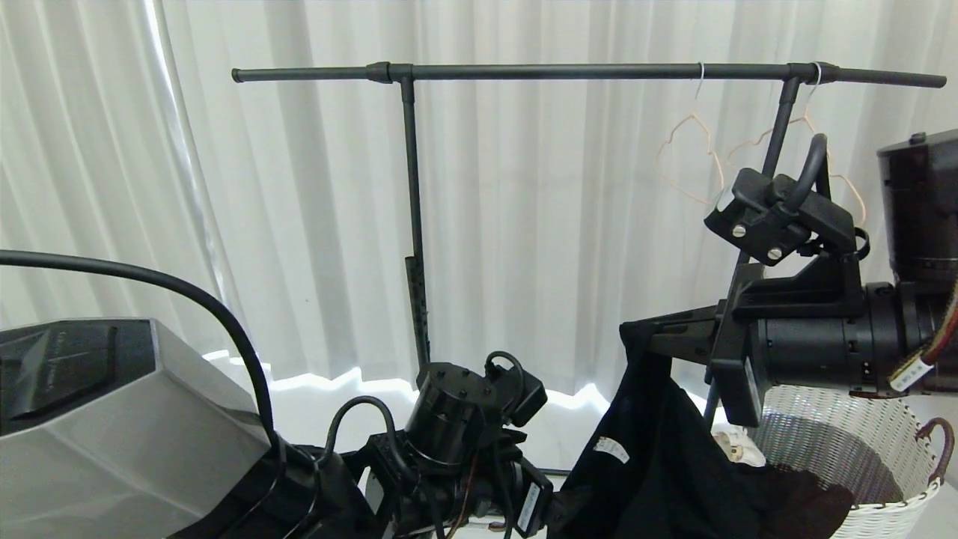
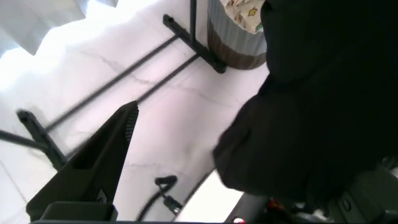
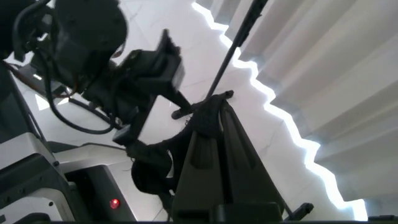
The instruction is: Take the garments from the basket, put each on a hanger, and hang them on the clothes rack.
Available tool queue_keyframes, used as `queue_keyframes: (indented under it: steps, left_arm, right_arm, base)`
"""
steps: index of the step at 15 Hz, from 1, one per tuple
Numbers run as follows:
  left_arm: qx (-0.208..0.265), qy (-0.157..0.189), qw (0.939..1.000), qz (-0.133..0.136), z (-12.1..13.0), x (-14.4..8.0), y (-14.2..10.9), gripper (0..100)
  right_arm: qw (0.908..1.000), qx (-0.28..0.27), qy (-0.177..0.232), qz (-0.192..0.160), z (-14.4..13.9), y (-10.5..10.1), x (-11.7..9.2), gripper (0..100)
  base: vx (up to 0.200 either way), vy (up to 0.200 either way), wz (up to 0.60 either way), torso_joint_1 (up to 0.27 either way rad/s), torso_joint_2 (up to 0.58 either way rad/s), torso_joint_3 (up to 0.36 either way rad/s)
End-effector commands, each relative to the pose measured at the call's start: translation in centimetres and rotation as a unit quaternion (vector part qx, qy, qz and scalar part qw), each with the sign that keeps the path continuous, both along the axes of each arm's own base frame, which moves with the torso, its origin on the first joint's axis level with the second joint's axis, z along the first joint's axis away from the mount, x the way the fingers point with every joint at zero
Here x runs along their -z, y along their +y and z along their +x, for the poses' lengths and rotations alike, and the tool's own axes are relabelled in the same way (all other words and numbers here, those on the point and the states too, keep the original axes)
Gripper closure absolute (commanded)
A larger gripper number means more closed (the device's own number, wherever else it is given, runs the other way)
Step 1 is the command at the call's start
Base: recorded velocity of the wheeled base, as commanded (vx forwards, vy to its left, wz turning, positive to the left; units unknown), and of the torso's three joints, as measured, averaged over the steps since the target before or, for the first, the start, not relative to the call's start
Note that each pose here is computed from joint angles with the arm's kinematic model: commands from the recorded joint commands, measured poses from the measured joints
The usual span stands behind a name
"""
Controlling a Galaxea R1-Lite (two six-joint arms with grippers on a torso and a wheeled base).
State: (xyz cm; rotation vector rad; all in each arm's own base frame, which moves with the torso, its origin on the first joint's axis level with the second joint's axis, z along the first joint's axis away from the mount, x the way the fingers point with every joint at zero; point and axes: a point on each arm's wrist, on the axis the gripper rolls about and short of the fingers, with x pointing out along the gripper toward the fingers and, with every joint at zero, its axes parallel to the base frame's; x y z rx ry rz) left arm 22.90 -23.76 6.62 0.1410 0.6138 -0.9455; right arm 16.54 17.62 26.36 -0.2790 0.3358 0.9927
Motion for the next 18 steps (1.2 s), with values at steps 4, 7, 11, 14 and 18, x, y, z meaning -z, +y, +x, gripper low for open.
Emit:
queue_keyframes:
  steps: [4, 7, 11, 14, 18]
  left_arm:
    - [0.005, 0.0, 0.9999, 0.013, -0.6, 0.6, 0.7, 100]
    - [-0.007, -0.007, 0.9998, 0.015, -0.5, 0.6, 0.7, 100]
    - [-0.081, -0.073, 0.9936, -0.028, -0.2, -0.7, 1.7, 100]
    - [-0.106, -0.047, 0.9903, -0.077, -1.5, -5.7, 3.9, 100]
    - [-0.093, 0.039, 0.9869, -0.126, -4.4, -14.7, 6.5, 100]
  right_arm:
    - [1.0, 0.001, -0.003, 0.002, -0.1, -0.1, -0.2, 100]
    - [1.0, 0.001, 0.001, -0.002, -0.2, -0.2, 0.0, 100]
    - [0.9999, 0.003, 0.008, -0.009, -0.1, -0.2, 0.2, 100]
    - [0.9999, 0.001, 0.009, -0.01, 0.1, 0.1, 0.3, 100]
    - [1.0, 0.002, 0.006, -0.007, 0.4, 0.4, 0.4, 100]
  base:
    - [0.0, 0.0, 0.0, 0.0, 0.0, 0.0]
    - [0.0, 0.0, 0.0, 0.0, 0.0, 0.0]
    - [0.0, 0.0, 0.0, 0.0, 0.0, 0.0]
    - [0.0, 0.0, 0.0, 0.0, 0.0, 0.0]
    - [0.0, 0.0, 0.0, 0.0, 0.0, 0.0]
